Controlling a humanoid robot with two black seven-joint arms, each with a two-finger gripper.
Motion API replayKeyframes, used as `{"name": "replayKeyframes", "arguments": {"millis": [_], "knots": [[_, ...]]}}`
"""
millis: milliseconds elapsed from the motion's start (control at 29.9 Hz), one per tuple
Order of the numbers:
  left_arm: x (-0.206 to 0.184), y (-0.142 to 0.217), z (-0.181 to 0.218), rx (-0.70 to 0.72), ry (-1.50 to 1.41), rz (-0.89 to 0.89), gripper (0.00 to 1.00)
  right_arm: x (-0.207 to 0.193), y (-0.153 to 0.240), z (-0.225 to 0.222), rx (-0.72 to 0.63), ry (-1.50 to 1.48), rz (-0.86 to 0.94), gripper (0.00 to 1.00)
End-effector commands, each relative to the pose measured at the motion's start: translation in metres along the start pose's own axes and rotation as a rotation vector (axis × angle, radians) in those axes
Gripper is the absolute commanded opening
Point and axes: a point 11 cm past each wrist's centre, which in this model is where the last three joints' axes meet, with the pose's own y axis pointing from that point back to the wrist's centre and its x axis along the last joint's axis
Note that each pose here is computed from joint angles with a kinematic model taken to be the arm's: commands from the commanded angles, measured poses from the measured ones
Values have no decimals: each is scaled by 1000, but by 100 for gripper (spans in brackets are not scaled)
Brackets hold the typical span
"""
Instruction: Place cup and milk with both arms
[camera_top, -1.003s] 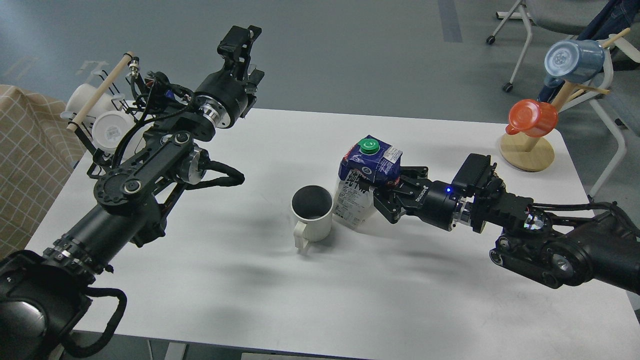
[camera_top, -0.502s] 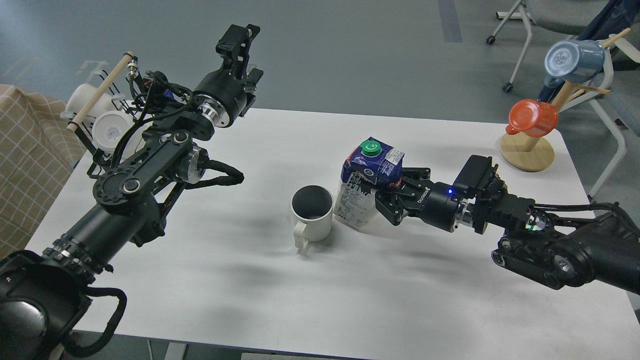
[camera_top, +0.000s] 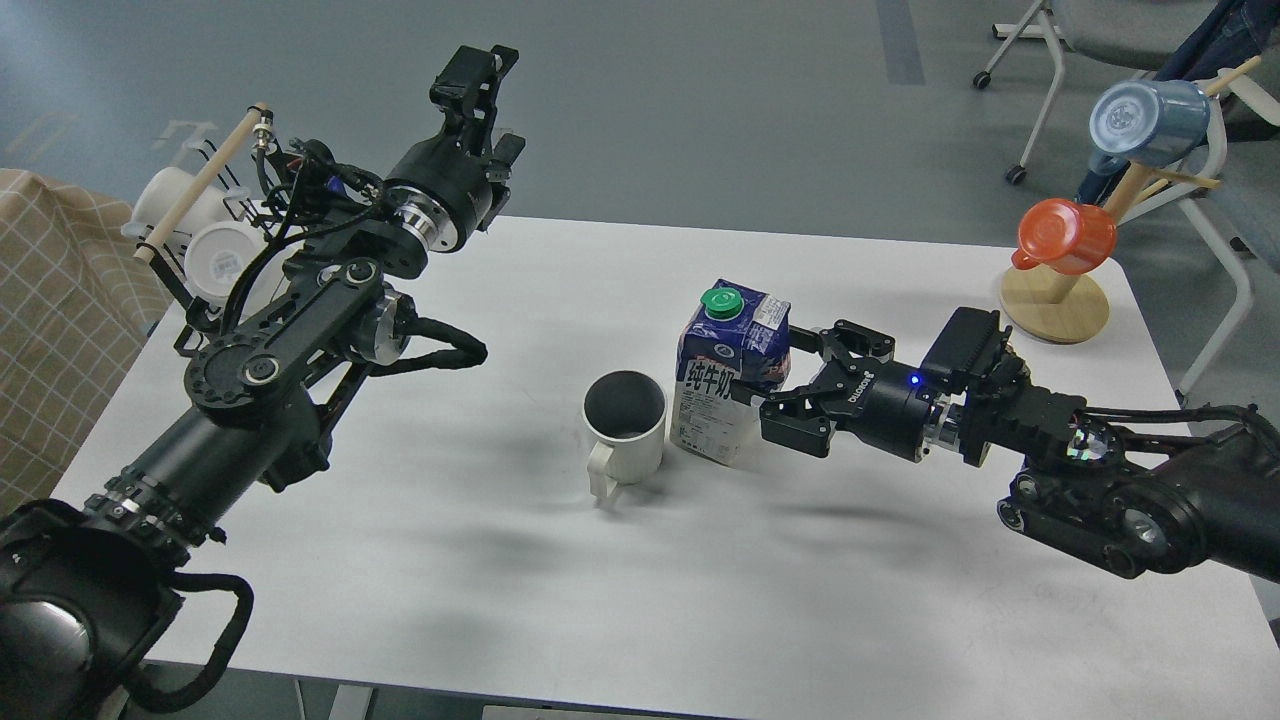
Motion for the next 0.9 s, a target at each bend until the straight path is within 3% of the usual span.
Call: {"name": "replayKeyframes", "arguments": {"millis": [0,502,702,870], "knots": [[-1,0,0,0,2,-1,98,1,17,3,-7,-11,-4,97],[-2,0,-1,0,6,-2,98,5,123,-23,-27,-145,-18,97],[-7,0,6,-17,10,-12,98,72,167,-12,-113,-86,117,97],[-5,0,6,-16,8,-11,98,159,172,15,-199,-101,405,97]]}}
